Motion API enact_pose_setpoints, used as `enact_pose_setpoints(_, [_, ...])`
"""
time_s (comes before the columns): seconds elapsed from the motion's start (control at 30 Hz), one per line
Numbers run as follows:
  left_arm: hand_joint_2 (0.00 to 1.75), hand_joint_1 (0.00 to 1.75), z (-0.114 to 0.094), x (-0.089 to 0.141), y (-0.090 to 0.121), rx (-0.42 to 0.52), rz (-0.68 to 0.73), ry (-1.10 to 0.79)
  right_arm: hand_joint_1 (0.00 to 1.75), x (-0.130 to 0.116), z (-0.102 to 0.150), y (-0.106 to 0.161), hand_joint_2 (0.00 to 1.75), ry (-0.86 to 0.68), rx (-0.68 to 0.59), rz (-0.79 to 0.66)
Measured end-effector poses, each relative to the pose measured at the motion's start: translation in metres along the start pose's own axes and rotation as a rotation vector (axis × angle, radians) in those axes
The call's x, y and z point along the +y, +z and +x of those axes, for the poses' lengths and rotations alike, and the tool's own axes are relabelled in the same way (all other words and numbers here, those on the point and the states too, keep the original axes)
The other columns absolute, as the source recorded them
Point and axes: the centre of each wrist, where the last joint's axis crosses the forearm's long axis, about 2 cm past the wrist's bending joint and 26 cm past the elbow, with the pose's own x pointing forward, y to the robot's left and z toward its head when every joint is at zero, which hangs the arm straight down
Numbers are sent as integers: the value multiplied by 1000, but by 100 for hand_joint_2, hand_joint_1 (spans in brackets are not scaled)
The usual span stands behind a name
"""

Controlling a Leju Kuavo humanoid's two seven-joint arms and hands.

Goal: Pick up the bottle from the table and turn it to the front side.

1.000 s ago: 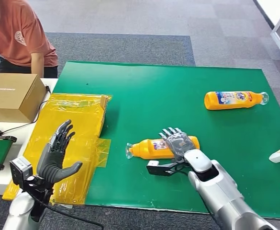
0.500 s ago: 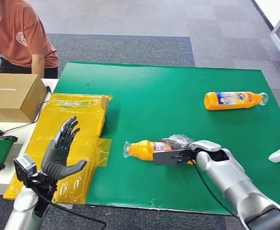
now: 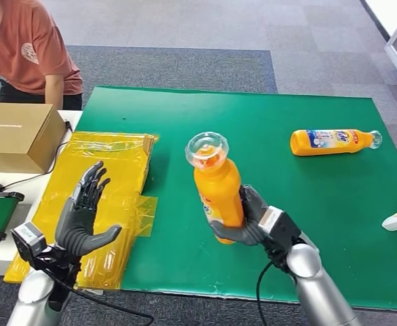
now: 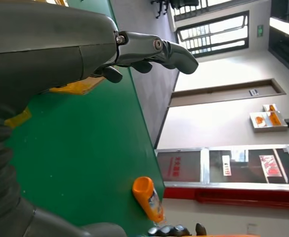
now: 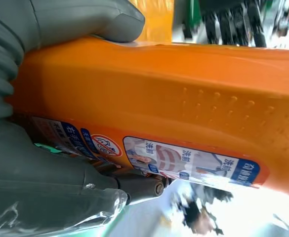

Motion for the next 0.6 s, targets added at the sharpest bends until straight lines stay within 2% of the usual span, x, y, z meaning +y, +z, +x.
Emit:
enact_pose_setpoints(0.2, [175, 0, 5, -23, -14, 9, -100, 98, 175, 32, 26, 1, 175, 429, -47, -93])
enact_pose_setpoints(0.47, [175, 0, 5, -57, -35, 0, -273, 235, 175, 69, 27, -6, 175, 679, -74, -68])
enact_pose_setpoints(0.6, [175, 0, 6, -68, -43, 2, -337, 263, 175, 84, 20, -8, 175, 704, -75, -22])
